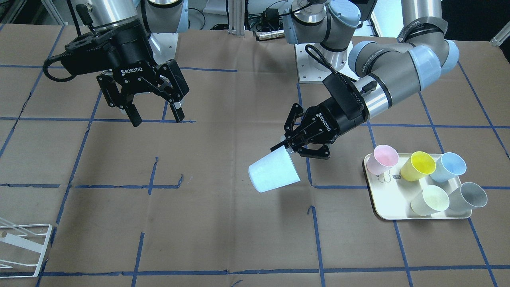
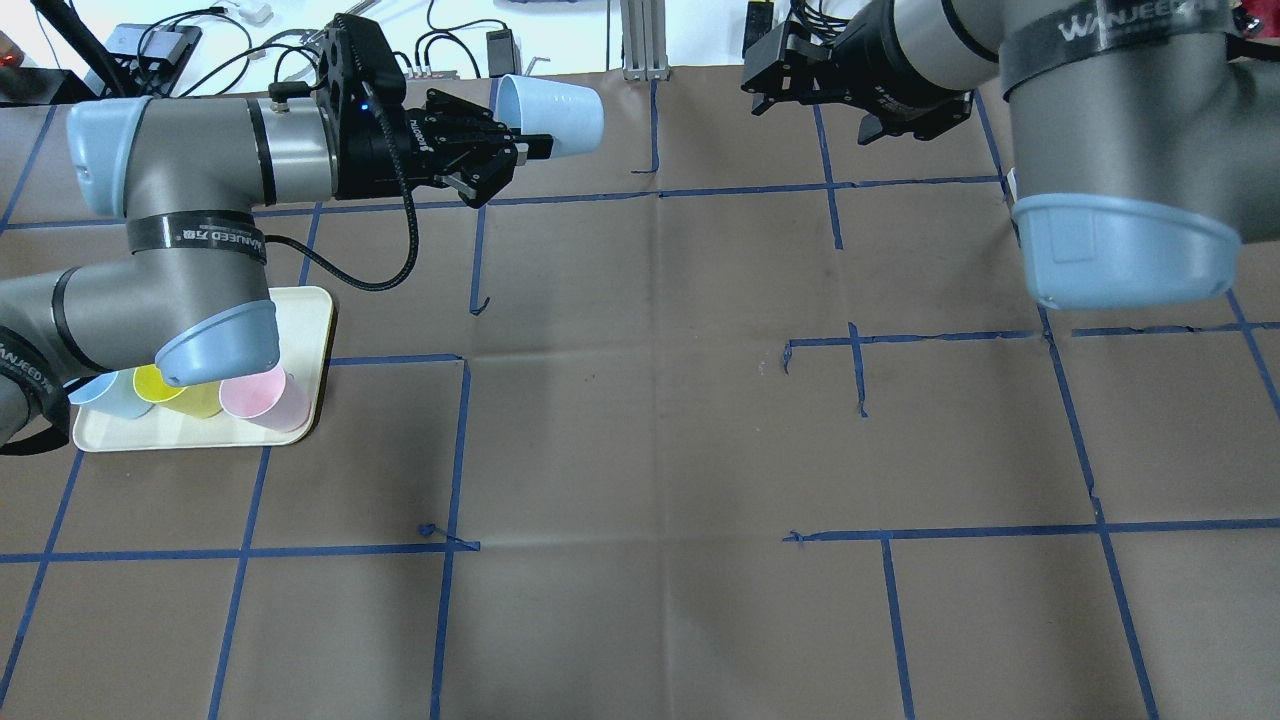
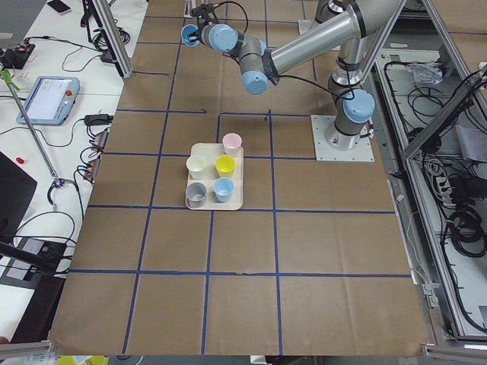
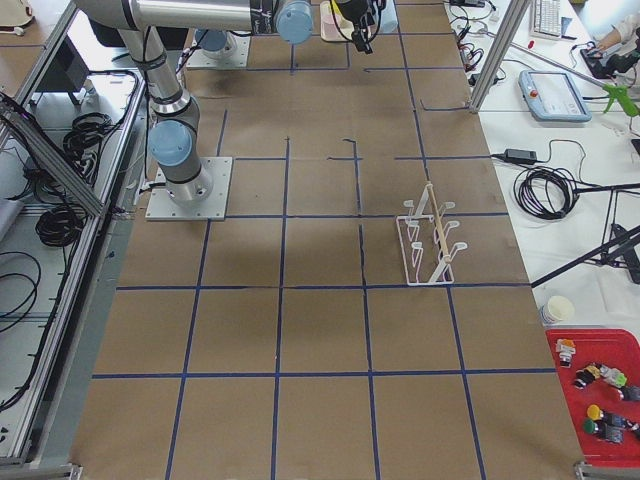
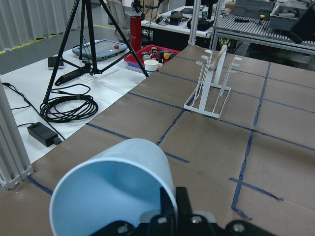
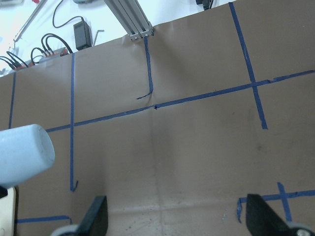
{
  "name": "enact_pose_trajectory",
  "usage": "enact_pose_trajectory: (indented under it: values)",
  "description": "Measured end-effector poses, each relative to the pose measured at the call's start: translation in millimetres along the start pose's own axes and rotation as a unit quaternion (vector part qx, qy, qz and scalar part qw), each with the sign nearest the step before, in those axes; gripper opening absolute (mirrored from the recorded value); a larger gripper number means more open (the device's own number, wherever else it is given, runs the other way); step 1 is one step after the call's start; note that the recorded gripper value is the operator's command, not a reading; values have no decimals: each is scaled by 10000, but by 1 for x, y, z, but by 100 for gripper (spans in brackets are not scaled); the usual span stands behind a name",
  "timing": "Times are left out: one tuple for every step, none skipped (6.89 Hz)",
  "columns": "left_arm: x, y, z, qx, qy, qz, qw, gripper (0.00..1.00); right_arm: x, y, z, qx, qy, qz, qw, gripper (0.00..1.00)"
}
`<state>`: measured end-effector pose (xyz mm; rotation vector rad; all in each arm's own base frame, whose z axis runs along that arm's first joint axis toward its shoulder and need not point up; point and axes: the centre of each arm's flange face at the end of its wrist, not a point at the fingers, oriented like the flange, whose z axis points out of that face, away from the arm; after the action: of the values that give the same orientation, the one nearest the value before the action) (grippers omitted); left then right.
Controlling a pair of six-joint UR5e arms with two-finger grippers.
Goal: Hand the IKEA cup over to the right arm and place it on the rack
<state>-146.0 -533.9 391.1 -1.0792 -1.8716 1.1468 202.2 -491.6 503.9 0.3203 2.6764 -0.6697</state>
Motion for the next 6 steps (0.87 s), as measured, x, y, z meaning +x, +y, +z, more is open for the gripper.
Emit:
enact_pose_trajectory:
  values:
    - [15, -11, -4, 184, 110, -215, 9995, 0, -2, 8, 5, 133, -418, 460, 9980, 99]
    - [34, -16, -4, 250, 194, -311, 9990, 0, -1, 18, 8, 243, -736, 869, 9932, 99]
    - [52, -10, -1, 278, 248, -282, 9989, 0, -2, 23, 8, 358, -1002, 1115, 9880, 99]
    - [64, -1, 2, 317, 264, -192, 9990, 0, -5, 26, 7, 449, -1267, 1278, 9826, 99]
    - [70, 10, 5, 357, 258, -106, 9990, 0, -7, 26, 6, 498, -1438, 1460, 9775, 99]
    - [71, 20, 7, 386, 249, -62, 9989, 0, -9, 26, 3, 529, -1569, 1705, 9713, 99]
